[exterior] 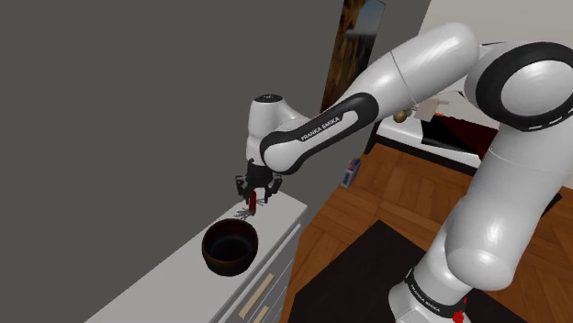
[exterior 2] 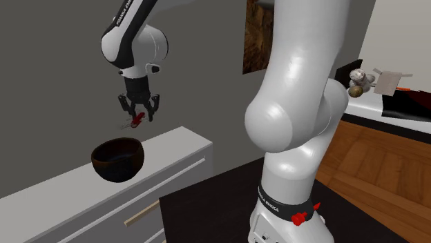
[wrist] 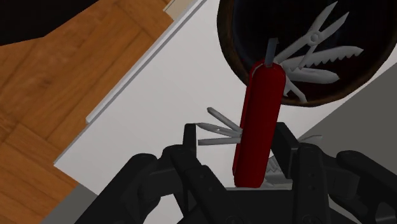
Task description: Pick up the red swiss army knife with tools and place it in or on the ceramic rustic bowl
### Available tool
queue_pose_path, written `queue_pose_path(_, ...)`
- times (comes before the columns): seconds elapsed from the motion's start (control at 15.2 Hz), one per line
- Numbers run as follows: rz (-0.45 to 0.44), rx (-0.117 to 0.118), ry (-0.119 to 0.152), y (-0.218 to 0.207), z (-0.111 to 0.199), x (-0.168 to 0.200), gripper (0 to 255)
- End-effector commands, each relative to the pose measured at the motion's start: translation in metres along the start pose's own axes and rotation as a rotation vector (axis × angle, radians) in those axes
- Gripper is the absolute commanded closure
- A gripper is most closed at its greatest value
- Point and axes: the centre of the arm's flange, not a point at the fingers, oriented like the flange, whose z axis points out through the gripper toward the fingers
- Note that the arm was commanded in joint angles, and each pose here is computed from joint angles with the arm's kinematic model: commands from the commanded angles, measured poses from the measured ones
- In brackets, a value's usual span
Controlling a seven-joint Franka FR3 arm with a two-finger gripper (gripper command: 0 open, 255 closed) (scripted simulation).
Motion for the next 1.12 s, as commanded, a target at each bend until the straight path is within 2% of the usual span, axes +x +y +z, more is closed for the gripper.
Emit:
queue_pose_path(0.0, 0.002, 0.0, 0.0, -0.019, -0.001, -0.02, 255)
queue_pose_path(0.33, 0.002, 0.0, 0.0, -0.063, -0.002, -0.064, 255)
queue_pose_path(1.06, 0.002, 0.0, 0.0, -0.062, 0.056, -0.065, 255)
